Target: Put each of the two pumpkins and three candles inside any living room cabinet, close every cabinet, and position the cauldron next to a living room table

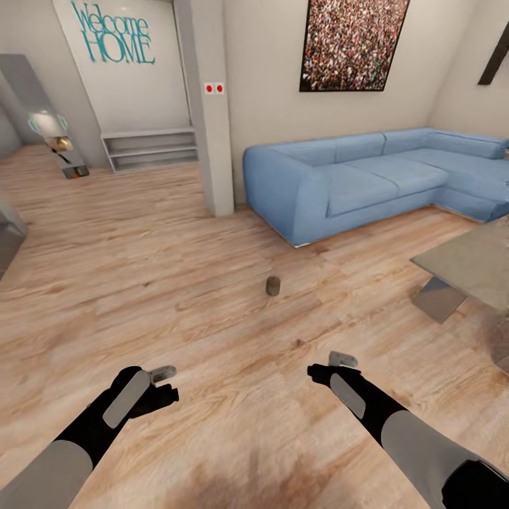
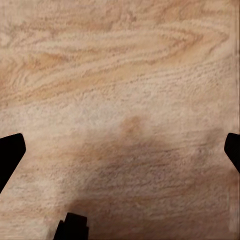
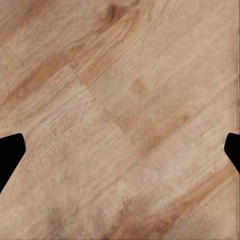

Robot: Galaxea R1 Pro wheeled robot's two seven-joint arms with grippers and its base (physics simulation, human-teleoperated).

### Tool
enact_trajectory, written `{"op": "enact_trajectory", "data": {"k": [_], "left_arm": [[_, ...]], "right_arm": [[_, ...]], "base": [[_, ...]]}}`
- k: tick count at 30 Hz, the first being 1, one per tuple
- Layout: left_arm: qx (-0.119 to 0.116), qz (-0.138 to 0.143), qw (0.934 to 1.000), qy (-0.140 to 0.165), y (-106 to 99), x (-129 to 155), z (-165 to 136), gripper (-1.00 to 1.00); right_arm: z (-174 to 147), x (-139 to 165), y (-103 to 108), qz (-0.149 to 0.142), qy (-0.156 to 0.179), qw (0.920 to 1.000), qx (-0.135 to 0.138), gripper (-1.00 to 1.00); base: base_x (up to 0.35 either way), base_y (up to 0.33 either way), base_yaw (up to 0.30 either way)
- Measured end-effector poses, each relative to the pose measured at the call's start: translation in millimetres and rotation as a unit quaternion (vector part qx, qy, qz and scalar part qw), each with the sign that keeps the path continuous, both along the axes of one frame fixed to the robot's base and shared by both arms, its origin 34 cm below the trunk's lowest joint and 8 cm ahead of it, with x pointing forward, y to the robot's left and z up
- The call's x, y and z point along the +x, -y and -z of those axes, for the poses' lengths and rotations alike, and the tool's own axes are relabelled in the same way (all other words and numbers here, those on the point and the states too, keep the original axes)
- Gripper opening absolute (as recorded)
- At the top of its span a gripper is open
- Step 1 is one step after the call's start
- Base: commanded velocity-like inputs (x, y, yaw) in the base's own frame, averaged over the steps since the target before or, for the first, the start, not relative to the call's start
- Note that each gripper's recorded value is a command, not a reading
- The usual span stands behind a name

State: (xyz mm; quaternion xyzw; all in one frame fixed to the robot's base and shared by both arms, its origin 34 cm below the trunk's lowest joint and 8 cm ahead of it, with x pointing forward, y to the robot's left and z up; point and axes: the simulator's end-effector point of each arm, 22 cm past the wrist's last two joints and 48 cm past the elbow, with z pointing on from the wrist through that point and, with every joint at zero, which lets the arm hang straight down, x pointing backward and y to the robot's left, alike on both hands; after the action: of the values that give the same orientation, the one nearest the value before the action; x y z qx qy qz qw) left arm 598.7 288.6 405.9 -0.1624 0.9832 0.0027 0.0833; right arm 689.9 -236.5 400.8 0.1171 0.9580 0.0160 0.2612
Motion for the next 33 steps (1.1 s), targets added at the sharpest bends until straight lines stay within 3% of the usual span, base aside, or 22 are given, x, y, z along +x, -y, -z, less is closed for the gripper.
{"op": "enact_trajectory", "data": {"k": [11, 26, 33], "left_arm": [[-0.001, 0.000, 1.0000, -0.007, 1.2, -3.0, 6.4, 1.00], [-0.002, 0.000, 1.0000, -0.008, 2.0, -3.5, 7.1, 1.00], [-0.001, -0.001, 1.0000, -0.007, 0.7, -3.4, 6.7, 1.00]], "right_arm": [[7.8, -3.2, 0.0, 0.000, -0.007, 1.0000, 0.000, 1.00], [8.3, -3.1, -0.1, 0.000, -0.007, 1.0000, 0.000, 1.00], [8.0, -3.4, -0.2, 0.000, -0.007, 1.0000, 0.000, 1.00]], "base": [[0.031, -0.014, -0.181], [0.003, 0.000, -0.010], [0.222, 0.040, 0.000]]}}
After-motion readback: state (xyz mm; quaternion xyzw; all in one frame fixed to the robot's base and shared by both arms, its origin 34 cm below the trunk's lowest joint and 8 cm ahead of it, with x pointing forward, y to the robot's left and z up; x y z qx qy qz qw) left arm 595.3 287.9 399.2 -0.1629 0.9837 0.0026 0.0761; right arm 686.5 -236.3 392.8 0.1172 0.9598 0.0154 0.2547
